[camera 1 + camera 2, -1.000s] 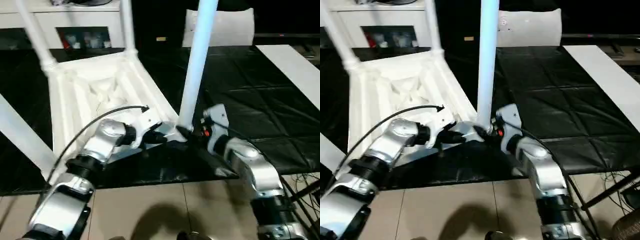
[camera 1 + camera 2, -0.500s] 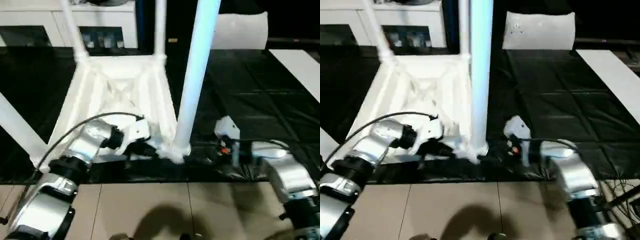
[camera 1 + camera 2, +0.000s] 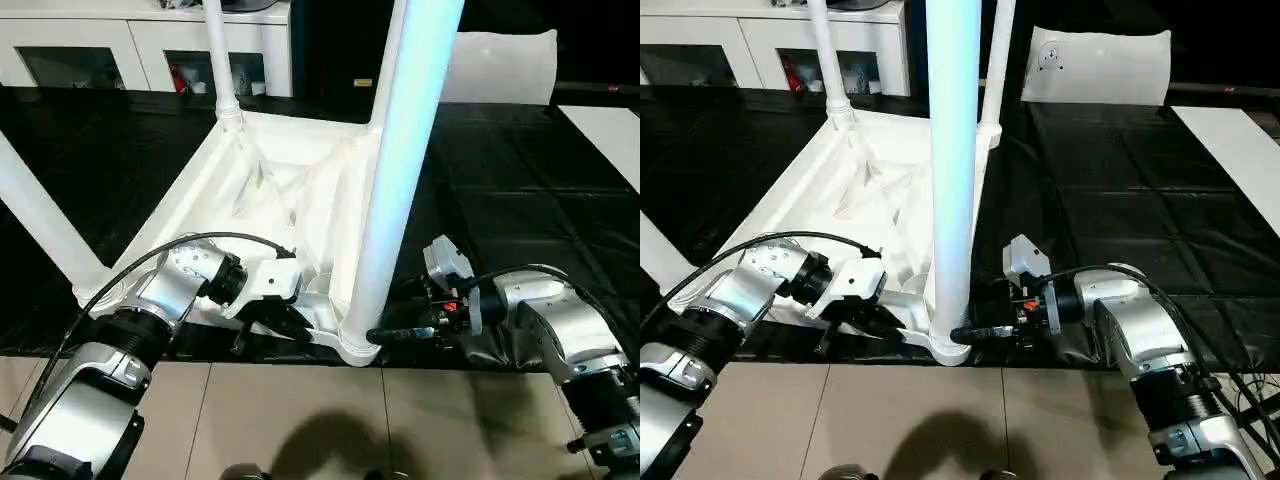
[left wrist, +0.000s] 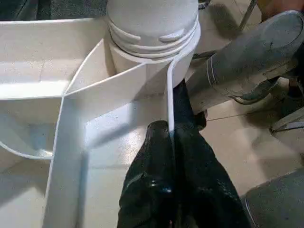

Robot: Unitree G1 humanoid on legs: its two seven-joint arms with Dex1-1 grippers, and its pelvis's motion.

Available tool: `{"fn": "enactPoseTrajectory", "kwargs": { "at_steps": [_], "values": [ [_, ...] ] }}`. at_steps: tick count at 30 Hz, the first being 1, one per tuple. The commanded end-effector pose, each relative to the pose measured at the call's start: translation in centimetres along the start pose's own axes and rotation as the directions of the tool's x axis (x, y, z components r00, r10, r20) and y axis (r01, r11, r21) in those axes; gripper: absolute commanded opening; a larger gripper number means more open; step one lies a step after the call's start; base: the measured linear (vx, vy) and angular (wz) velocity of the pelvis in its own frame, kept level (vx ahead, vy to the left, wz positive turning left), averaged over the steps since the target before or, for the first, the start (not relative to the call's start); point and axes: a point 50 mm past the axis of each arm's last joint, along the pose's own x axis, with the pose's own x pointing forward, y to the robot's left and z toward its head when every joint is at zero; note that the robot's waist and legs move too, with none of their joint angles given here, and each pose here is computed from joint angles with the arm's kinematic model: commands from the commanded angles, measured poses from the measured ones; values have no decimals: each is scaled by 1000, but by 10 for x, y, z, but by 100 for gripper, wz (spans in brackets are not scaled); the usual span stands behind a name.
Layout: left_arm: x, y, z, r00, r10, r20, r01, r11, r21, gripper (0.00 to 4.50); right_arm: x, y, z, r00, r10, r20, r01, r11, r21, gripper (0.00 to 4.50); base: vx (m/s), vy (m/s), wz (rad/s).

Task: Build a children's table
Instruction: Rotate leg to tighten

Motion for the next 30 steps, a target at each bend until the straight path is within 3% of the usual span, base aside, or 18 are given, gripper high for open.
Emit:
{"fn": "enactPoseTrajectory", "kwargs": {
  "at_steps": [1, 10, 18, 21, 26, 28, 30],
  "values": [
    [9, -1, 11, 996, -83, -15, 84, 994, 74, 0, 3, 2, 2, 999, 52, 1, -52, 999, 4, 263, 0, 0, 0],
    [9, -2, 11, 996, -84, -13, 85, 993, 78, 0, 11, -1, -1, 995, 103, -12, -103, 995, 17, 199, 0, 0, 0],
    [10, -1, 10, 998, -65, -2, 65, 996, 62, 0, 15, 1, 0, 992, 122, 4, -122, 992, 25, 195, 0, 0, 0],
    [10, 4, 11, 999, 19, 49, -19, 1000, 1, 0, 16, 9, -2, 993, 96, 64, -100, 992, 74, 195, 0, 0, 0],
    [12, 11, 12, 989, 125, 76, -120, 990, -74, 0, 22, 10, -8, 994, -29, 110, 15, 992, 125, 195, 0, 0, 0],
    [15, 16, 13, 972, 212, 102, -195, 969, -154, 0, 31, 8, -15, 977, -163, 134, 141, 977, 161, 194, 0, 0, 0],
    [20, 20, 16, 954, 275, 116, -247, 946, -212, 0, 41, 0, -21, 932, -340, 125, 313, 929, 196, 194, 0, 0, 0]
  ]
}}
